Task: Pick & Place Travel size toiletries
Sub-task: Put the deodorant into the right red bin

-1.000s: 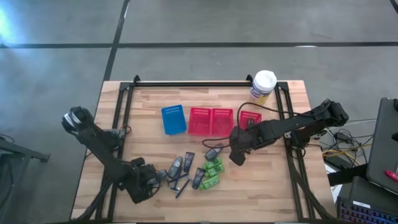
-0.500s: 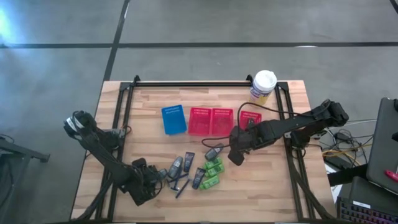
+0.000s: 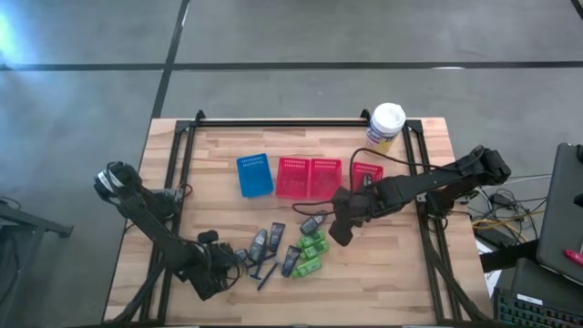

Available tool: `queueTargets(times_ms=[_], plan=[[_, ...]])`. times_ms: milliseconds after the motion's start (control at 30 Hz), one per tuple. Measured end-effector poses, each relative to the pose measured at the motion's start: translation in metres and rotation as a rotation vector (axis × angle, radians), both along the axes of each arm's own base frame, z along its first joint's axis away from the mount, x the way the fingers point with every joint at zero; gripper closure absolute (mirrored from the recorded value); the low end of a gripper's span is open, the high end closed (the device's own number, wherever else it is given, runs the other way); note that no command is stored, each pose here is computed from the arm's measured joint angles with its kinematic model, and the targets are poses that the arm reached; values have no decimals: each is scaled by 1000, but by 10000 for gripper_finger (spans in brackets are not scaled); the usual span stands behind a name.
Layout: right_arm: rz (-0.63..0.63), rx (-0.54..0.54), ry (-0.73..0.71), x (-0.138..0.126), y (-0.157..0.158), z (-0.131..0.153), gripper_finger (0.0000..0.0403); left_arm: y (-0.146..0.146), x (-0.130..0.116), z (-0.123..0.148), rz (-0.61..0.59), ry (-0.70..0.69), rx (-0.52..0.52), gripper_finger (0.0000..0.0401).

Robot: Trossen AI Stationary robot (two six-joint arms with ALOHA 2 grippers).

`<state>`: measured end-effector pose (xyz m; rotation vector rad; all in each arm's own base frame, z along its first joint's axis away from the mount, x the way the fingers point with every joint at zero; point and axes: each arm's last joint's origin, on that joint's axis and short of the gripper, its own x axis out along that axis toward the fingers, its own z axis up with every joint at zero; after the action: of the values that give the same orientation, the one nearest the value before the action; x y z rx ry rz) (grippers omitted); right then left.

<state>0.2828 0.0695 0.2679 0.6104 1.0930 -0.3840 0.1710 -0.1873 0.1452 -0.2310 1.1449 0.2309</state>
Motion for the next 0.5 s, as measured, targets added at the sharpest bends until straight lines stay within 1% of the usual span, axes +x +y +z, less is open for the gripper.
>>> queueTargets(times_ms=[100,233,333,400,500], plan=[[-9,17,-28,2,1,2,39,7,-5,9,1,8,17,204],[-3,54,-99,6,2,7,39,22,-17,29,40,-4,63,204],[-11,88,-173,13,-2,12,39,36,-24,51,91,-116,83,204],[-26,128,-219,19,-8,15,39,46,-26,65,136,-220,95,204],[-109,208,-284,28,-21,19,39,61,-25,83,202,-366,118,204]])
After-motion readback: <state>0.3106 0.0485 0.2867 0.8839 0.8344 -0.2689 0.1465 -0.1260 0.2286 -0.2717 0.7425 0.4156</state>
